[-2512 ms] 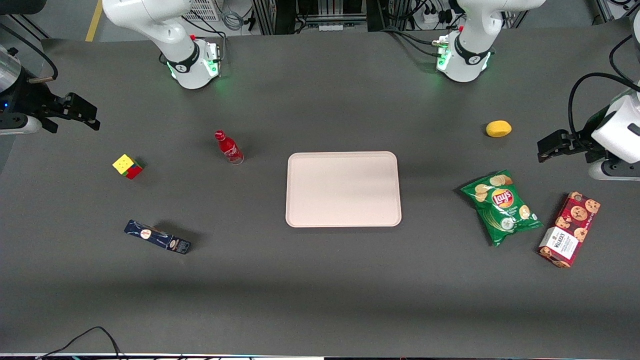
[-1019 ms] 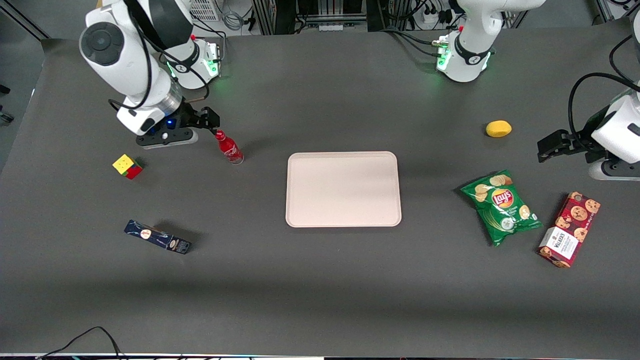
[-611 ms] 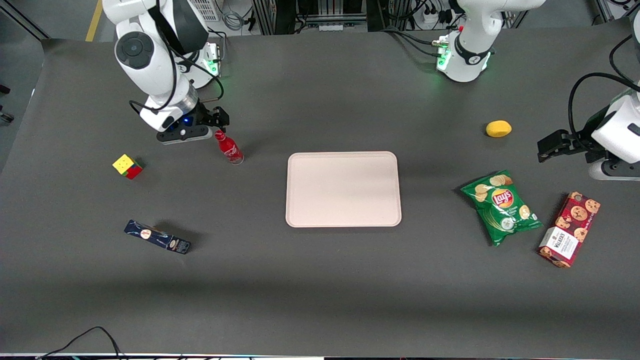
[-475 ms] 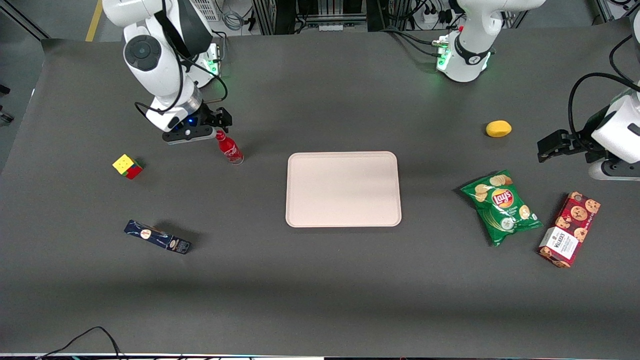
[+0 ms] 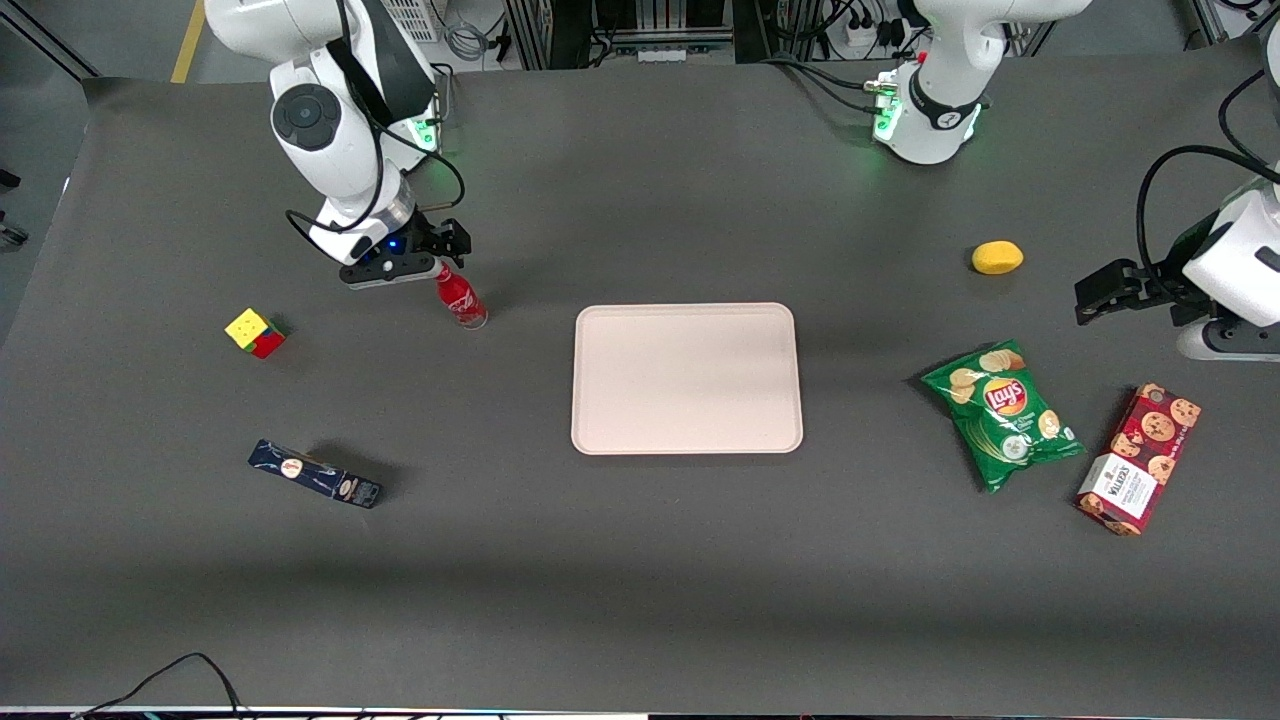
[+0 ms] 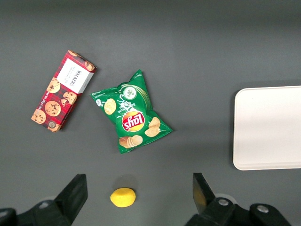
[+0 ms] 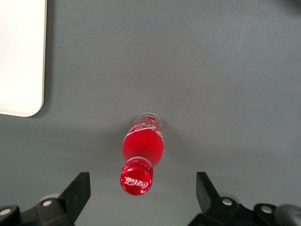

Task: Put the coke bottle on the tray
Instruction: 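Lower the right gripper and close it around the bottle's neck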

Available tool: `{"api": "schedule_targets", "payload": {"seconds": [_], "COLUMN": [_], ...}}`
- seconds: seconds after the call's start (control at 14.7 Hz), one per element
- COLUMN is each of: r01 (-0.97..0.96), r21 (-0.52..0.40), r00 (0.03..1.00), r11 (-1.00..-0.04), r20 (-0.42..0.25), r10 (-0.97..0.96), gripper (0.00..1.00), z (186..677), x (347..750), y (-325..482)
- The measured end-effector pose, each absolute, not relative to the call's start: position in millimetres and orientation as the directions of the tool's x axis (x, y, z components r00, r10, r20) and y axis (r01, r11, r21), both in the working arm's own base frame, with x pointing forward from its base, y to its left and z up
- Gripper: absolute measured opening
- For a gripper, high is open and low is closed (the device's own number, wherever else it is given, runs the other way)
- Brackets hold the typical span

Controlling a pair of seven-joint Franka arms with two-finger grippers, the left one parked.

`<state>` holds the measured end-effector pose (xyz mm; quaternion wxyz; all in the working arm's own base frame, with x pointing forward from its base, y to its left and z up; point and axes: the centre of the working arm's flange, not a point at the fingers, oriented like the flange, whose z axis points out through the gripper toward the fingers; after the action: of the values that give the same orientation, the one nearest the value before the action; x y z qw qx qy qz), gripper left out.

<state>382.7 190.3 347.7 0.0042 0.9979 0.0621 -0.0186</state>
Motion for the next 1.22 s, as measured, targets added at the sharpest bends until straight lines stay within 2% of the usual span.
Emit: {"api": "schedule_targets", "payload": {"seconds": [0.61, 0.88, 1.09, 1.22], "r01": [0.124, 0.126, 0.129, 0.131], "r21": [0.003, 0.003, 0.003, 0.003], "r00": [0.991, 0.991, 0.99, 0.99], "r11": [-0.992, -0.992, -0.992, -0.991], "r20": [-0.047, -0.052, -0.052, -0.052], "r10": [0.124, 0.126, 0.129, 0.13], "gripper": [0.99, 0.93, 0.63, 0.56], "z": [327, 321, 321, 321], "x": [382, 382, 382, 382], "y": [190, 191, 193, 193]}}
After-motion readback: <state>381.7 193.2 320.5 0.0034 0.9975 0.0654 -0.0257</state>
